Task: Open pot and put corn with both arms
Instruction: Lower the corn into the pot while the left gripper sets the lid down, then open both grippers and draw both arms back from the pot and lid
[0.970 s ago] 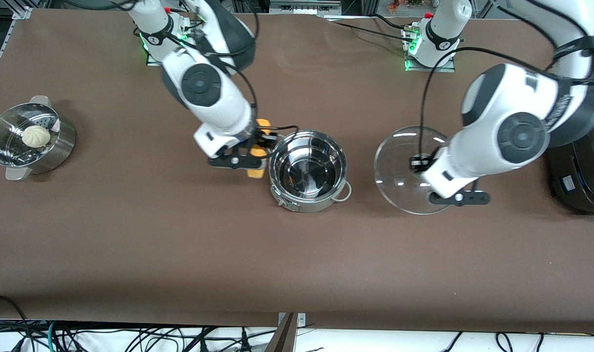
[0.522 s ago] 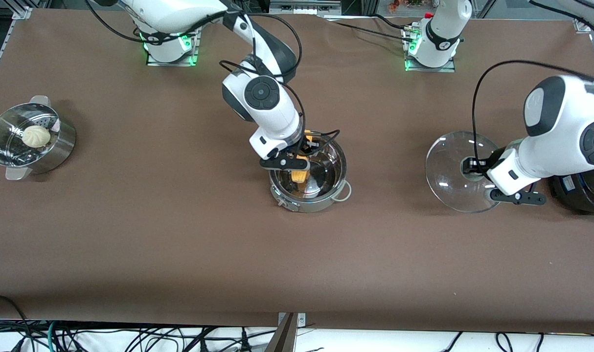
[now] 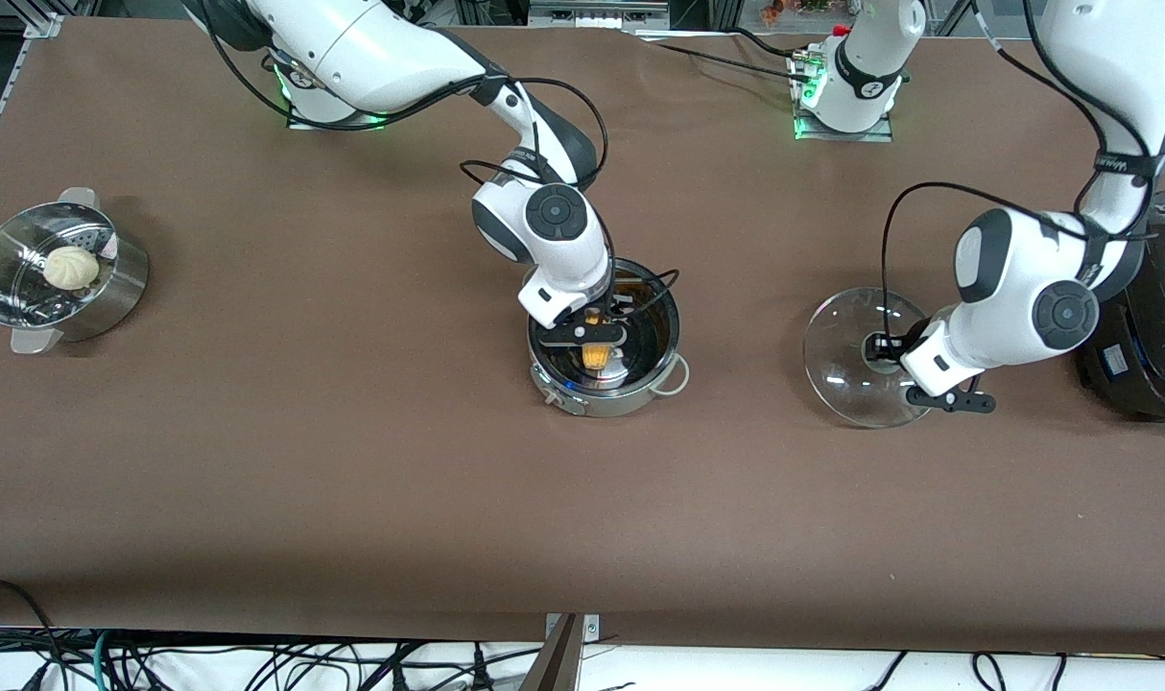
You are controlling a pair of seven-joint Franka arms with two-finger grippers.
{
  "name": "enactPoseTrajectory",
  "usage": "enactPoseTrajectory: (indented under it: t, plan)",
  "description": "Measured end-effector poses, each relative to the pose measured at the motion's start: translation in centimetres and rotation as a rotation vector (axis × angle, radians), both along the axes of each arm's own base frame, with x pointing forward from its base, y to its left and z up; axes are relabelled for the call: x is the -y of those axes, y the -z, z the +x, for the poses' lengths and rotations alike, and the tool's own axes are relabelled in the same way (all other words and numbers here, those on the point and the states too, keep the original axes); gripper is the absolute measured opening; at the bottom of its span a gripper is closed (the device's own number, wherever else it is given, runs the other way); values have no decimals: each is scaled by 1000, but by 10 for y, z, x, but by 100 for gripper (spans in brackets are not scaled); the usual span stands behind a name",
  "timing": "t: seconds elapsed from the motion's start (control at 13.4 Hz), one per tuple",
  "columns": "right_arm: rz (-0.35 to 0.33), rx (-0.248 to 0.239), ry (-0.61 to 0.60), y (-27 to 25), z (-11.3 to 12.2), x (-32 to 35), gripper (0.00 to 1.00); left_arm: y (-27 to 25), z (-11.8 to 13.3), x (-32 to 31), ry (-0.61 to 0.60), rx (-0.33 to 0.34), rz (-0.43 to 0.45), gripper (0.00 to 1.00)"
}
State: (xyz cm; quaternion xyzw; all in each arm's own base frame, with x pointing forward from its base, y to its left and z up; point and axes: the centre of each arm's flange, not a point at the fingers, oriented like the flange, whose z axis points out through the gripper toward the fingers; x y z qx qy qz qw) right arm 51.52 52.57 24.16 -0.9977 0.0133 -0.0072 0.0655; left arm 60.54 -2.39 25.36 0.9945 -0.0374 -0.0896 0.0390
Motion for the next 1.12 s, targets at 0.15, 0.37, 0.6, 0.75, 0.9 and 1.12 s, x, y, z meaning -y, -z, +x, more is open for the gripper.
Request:
enactPoseTrajectory:
  t: [0.15,0.37,0.6,0.75,0.9,1.12]
  plan:
    - [2,5,4,-2,3,1,49,24,1,-1,-7,-4,-9,50]
    - [14,21,9,-13,8,0,81,40,0,-5,-15,-20,-15,50]
    - [33,49,23,-34,18,3,100,38,3,-9,-25,-15,-15,66]
    - [34,75,34,-69,25,9,100,36,5,-18,-39,-10,-15,85]
    - [2,80,45,-106,28,22,100,24,11,-22,-51,4,-13,100]
    - [-51,81,90,-152,49,65,100,-51,21,-25,-97,23,17,100]
